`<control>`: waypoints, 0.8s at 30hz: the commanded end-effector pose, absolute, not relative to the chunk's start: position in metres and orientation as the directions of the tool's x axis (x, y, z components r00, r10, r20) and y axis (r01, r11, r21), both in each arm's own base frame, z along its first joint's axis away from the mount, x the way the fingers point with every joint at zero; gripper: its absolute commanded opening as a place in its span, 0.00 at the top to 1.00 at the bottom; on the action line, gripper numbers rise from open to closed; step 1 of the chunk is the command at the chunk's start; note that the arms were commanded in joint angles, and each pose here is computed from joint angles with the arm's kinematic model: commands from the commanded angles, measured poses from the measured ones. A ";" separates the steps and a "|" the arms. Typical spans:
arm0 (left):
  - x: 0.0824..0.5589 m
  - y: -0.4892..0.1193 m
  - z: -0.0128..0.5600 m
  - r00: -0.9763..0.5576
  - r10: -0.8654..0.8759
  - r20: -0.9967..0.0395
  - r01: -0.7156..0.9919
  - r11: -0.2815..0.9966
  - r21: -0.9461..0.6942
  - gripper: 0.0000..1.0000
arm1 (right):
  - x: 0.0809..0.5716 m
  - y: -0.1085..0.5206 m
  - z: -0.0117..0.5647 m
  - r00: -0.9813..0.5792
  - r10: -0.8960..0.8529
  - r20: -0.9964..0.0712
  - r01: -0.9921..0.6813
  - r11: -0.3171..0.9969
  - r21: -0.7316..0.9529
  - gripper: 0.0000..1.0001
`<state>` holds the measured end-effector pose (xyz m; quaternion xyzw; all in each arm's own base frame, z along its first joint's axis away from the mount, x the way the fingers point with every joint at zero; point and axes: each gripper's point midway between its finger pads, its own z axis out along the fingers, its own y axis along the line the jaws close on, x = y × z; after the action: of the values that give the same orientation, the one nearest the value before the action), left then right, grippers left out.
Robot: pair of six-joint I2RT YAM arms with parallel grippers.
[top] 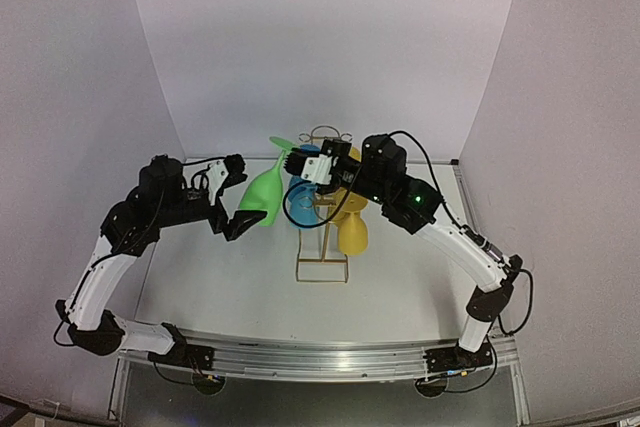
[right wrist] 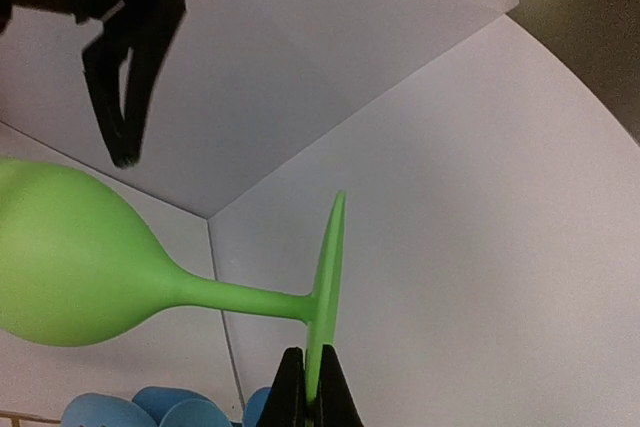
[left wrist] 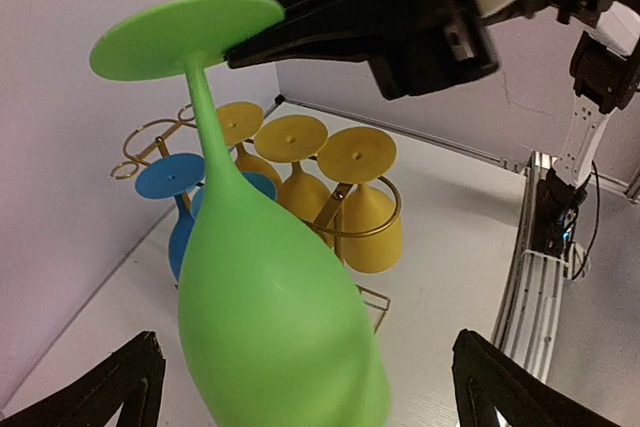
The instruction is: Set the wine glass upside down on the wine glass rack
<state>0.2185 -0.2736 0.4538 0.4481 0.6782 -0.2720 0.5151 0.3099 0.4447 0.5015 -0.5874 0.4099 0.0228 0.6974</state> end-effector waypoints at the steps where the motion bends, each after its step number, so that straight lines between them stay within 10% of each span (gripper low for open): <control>1: 0.209 -0.276 0.465 -0.210 0.247 -0.946 0.897 0.433 -0.087 0.00 | 0.266 0.437 0.550 0.776 -0.325 -0.540 -0.449 0.317 -0.835 1.00; 13: 0.200 -0.289 0.444 -0.260 0.267 -0.928 0.924 0.348 -0.159 0.01 | 0.245 0.439 0.565 0.813 -0.257 -0.522 -0.434 0.330 -0.838 1.00; 24: 0.191 -0.292 0.444 -0.286 0.231 -0.930 0.932 0.291 -0.215 0.35 | 0.243 0.441 0.564 0.820 -0.241 -0.520 -0.436 0.325 -0.839 1.00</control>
<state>0.1992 -0.2937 0.4219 0.4254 0.7126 -0.3906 0.3983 0.2595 0.4574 0.5269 -0.6052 0.3226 0.0572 0.7256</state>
